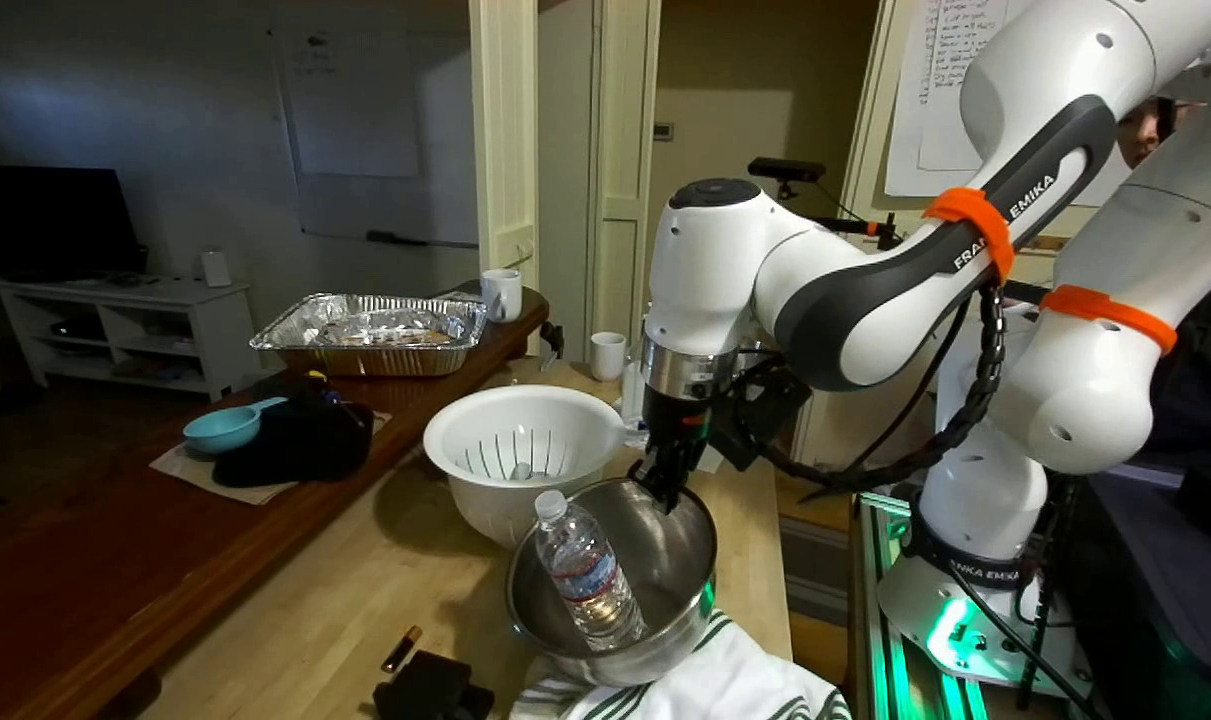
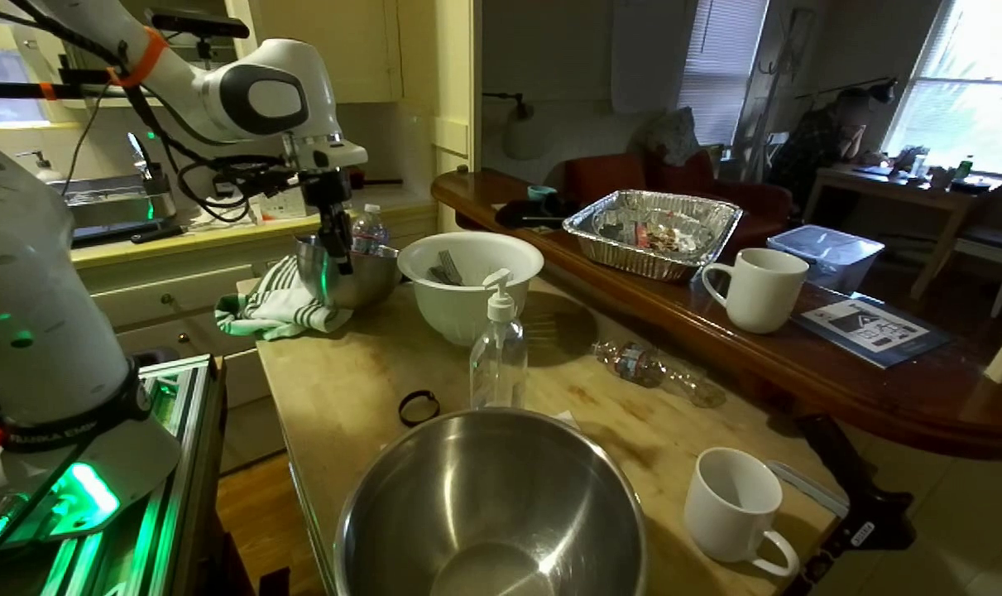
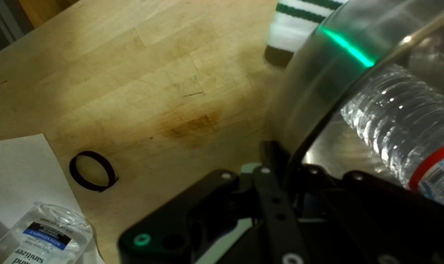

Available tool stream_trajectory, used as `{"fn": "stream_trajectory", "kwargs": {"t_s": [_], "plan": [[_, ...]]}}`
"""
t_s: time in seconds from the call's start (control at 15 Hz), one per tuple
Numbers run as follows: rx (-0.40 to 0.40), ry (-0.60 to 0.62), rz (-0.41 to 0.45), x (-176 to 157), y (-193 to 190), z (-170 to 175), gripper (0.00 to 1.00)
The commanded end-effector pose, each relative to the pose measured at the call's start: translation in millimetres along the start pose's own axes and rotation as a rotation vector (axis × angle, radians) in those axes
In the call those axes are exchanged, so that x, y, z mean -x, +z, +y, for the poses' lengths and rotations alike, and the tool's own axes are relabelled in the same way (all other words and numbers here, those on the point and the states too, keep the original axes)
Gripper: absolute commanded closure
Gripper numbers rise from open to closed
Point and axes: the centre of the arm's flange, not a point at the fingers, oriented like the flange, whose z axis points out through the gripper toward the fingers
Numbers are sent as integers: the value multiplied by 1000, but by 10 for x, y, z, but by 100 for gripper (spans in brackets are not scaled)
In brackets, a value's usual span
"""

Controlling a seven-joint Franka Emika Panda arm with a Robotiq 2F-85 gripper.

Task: Put the silver bowl on the tabletop.

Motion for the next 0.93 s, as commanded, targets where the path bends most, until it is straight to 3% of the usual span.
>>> {"fn": "stream_trajectory", "kwargs": {"t_s": [0.0,0.27,0.87], "plan": [[-22,-16,91,-89,66,-30,98],[-49,-5,155,-280,91,-61,98],[-65,-45,201,-435,282,-311,98]]}}
